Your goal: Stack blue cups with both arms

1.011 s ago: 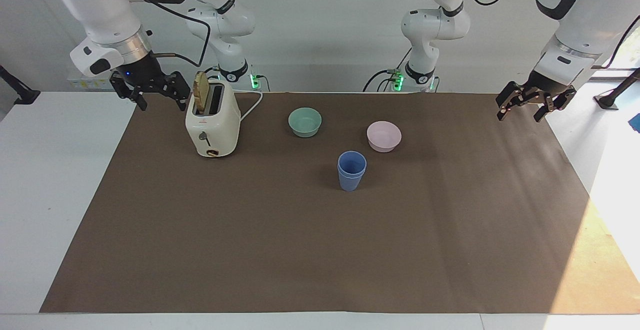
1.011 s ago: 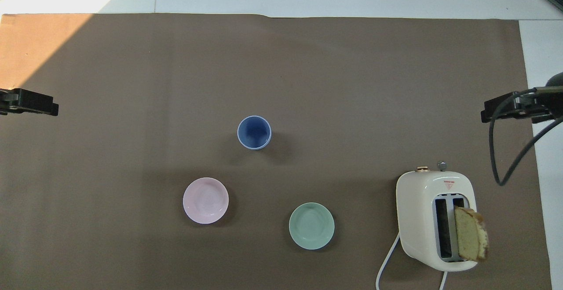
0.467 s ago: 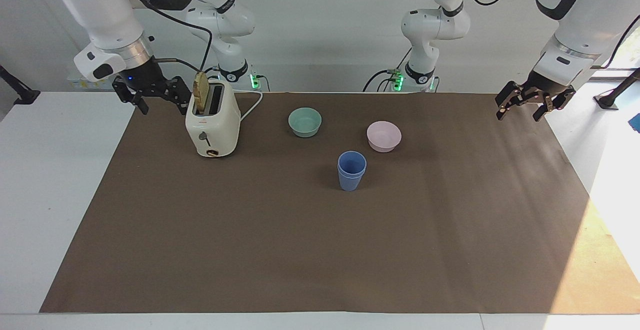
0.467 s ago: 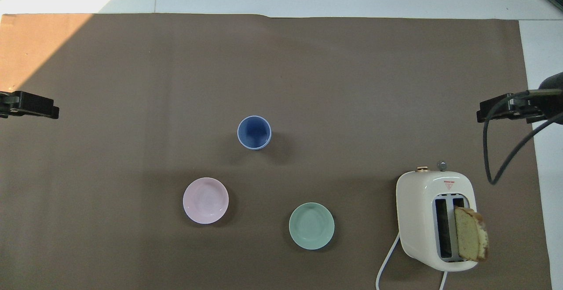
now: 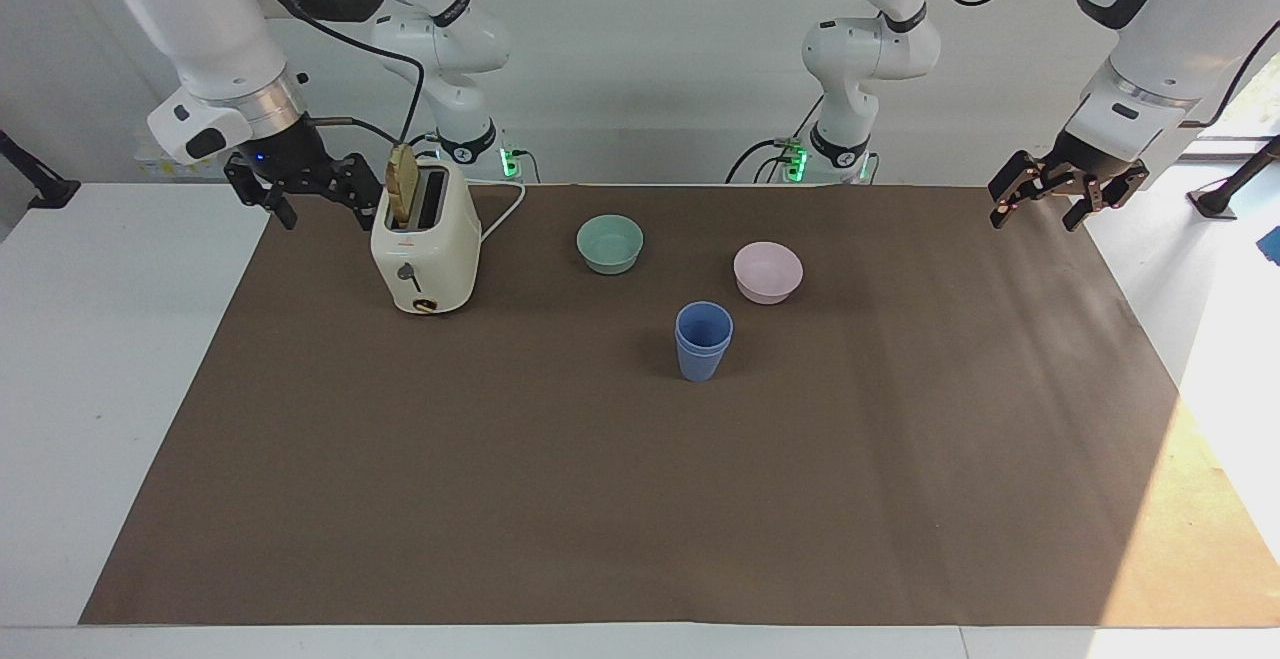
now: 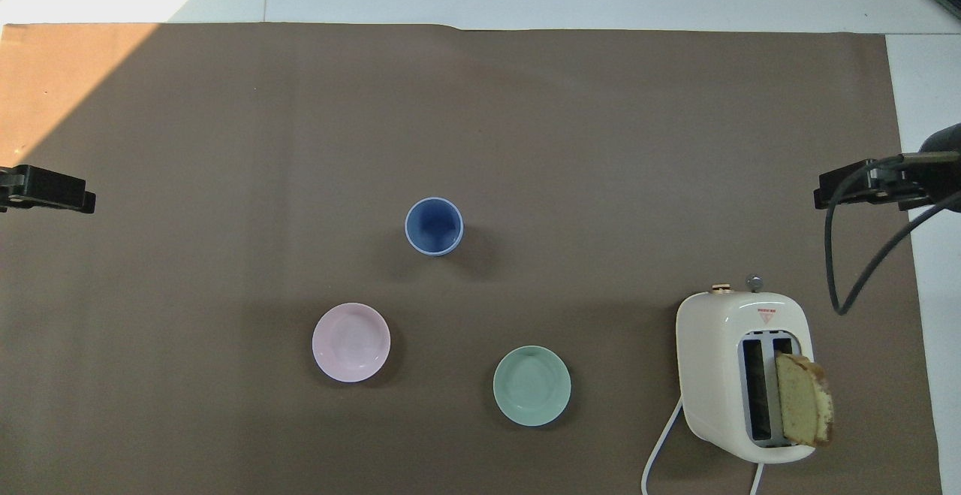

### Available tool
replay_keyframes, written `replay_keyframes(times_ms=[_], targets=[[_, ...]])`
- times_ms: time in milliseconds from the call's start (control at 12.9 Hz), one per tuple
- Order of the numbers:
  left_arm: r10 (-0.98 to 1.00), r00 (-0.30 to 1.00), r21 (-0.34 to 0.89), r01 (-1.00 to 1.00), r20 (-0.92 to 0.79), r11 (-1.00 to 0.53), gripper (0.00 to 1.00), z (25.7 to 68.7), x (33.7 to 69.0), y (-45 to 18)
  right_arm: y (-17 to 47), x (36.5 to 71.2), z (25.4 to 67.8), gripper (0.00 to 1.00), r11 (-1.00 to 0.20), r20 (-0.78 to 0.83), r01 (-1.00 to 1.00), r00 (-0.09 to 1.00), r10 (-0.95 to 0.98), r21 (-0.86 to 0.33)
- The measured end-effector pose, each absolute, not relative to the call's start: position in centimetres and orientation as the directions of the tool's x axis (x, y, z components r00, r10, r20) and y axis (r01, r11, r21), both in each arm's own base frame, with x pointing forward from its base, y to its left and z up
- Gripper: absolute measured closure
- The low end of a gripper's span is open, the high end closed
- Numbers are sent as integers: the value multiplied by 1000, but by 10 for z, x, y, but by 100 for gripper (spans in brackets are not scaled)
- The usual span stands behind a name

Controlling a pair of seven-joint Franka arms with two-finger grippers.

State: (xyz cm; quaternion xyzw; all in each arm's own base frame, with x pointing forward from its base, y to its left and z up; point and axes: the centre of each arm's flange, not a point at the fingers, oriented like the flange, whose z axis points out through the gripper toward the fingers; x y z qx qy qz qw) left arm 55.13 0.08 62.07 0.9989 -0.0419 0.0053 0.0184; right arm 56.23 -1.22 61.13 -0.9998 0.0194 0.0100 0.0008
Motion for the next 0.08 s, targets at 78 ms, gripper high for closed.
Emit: replay_keyframes(times_ms=[78], targets=[[-83,996,36,-84,12,-996,0,621,551,1,-12,562,611,0,-999,-20,-39,999,-39,-1]])
